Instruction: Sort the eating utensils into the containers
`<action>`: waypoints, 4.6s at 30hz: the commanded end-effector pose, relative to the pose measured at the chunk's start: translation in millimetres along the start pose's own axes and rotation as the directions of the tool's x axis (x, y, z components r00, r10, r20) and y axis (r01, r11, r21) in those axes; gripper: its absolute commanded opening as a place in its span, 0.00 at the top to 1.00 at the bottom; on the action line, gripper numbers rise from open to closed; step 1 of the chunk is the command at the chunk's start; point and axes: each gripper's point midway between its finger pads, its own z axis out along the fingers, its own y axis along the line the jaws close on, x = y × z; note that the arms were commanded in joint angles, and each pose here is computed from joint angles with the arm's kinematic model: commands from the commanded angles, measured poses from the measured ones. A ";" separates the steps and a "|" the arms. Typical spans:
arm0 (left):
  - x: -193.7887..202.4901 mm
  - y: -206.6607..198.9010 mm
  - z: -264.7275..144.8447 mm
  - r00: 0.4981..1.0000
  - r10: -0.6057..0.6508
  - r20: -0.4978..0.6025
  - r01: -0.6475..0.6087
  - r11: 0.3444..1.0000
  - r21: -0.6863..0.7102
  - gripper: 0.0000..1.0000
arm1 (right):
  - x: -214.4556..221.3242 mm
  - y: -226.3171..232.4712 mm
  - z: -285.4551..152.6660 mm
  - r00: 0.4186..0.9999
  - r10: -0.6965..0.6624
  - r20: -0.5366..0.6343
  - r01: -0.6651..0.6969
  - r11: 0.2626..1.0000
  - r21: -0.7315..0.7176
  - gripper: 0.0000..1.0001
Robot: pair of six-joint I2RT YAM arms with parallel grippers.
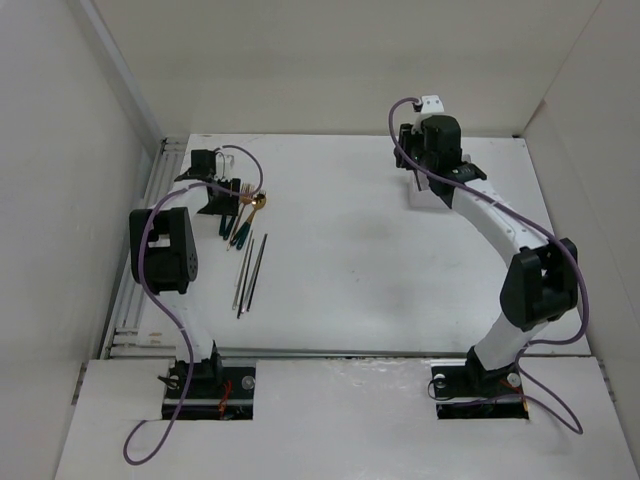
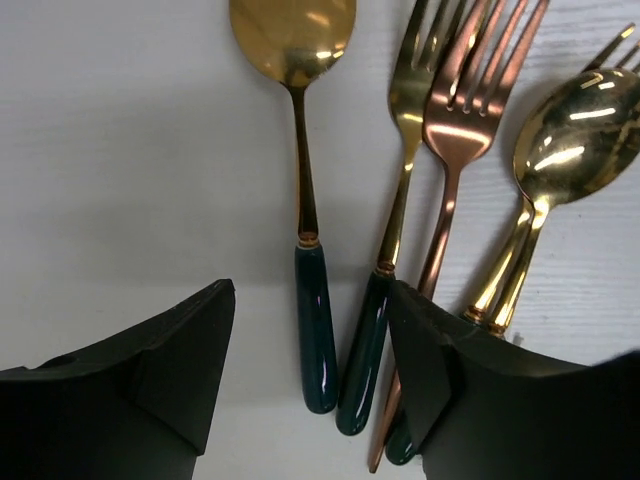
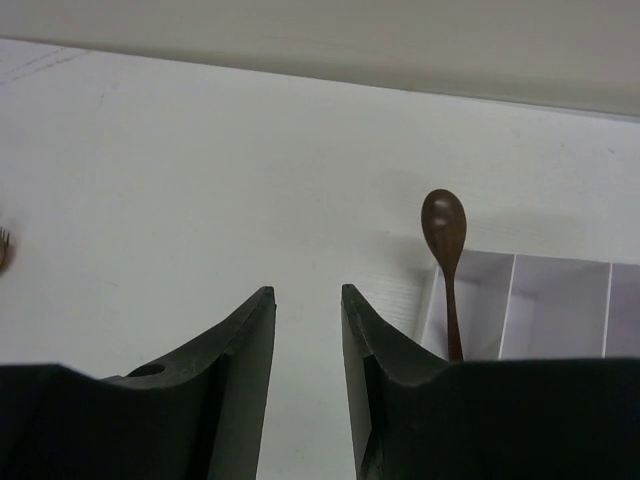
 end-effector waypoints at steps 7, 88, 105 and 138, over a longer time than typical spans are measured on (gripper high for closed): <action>-23.2 9.1 3.4 0.998 -0.019 0.052 0.021 0.999 -0.037 0.52 | -33.6 6.2 -14.0 0.996 -0.021 0.082 0.024 0.999 -0.037 0.62; -147.7 -222.2 -316.5 0.770 -0.115 0.627 -0.412 0.661 0.627 0.26 | -105.8 272.0 -73.4 0.936 0.329 0.123 -0.038 0.443 -0.896 1.00; -125.6 -118.2 -214.2 0.834 -0.054 0.549 -0.142 0.941 0.307 0.00 | 29.0 -59.1 27.0 0.997 -0.081 -0.003 0.080 0.992 0.098 1.00; -20.0 -44.1 -125.4 0.942 0.040 0.335 -0.035 0.999 -0.020 0.05 | 103.6 -103.3 67.7 0.960 -0.059 -0.272 0.124 0.966 0.228 0.64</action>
